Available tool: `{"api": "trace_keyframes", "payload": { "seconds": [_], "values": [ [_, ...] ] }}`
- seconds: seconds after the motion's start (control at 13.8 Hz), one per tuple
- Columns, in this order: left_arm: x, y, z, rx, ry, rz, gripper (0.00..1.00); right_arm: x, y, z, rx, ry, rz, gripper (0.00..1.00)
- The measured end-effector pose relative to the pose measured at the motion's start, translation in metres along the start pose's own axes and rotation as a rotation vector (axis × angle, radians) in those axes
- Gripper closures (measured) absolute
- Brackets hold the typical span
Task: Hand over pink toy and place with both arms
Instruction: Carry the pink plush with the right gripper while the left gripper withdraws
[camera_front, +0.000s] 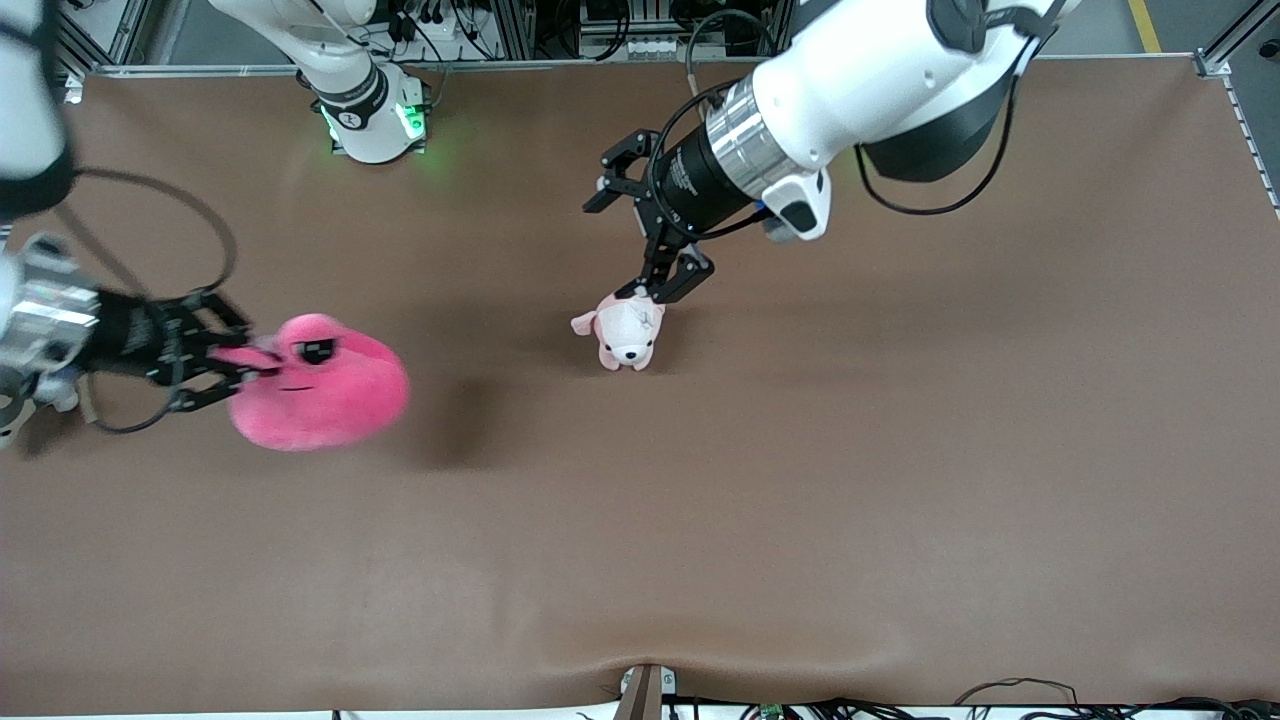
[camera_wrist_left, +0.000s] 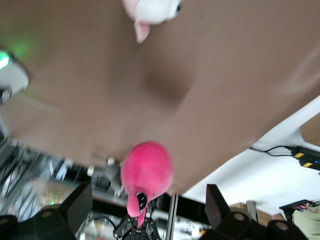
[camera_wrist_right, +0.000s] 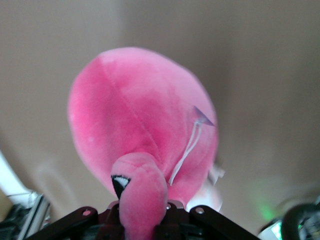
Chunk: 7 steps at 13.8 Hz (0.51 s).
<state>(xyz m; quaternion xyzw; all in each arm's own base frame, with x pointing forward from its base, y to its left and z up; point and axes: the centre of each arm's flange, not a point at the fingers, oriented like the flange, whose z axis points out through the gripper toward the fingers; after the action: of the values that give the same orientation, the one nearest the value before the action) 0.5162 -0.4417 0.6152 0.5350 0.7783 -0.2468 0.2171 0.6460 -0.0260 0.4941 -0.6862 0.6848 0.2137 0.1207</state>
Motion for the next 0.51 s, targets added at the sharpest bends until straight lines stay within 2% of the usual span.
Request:
{"api": "trace_keyframes", "payload": {
  "seconds": [0.22, 0.29, 0.36, 0.51],
  "values": [
    [0.010, 0.010, -0.033, -0.048, 0.061, 0.132, 0.00, 0.140, -0.020, 0.037, 0.001, -0.057, -0.067, 0.88],
    [0.016, 0.017, -0.045, -0.052, 0.080, 0.186, 0.00, 0.170, -0.023, 0.054, -0.006, -0.077, -0.079, 0.88],
    [0.023, 0.024, -0.058, -0.055, 0.099, 0.240, 0.00, 0.191, -0.026, 0.071, -0.016, -0.092, -0.083, 0.88],
    [0.044, 0.047, -0.084, -0.047, 0.150, 0.352, 0.00, 0.208, -0.031, 0.095, -0.032, -0.109, -0.074, 0.88]
  ]
}}
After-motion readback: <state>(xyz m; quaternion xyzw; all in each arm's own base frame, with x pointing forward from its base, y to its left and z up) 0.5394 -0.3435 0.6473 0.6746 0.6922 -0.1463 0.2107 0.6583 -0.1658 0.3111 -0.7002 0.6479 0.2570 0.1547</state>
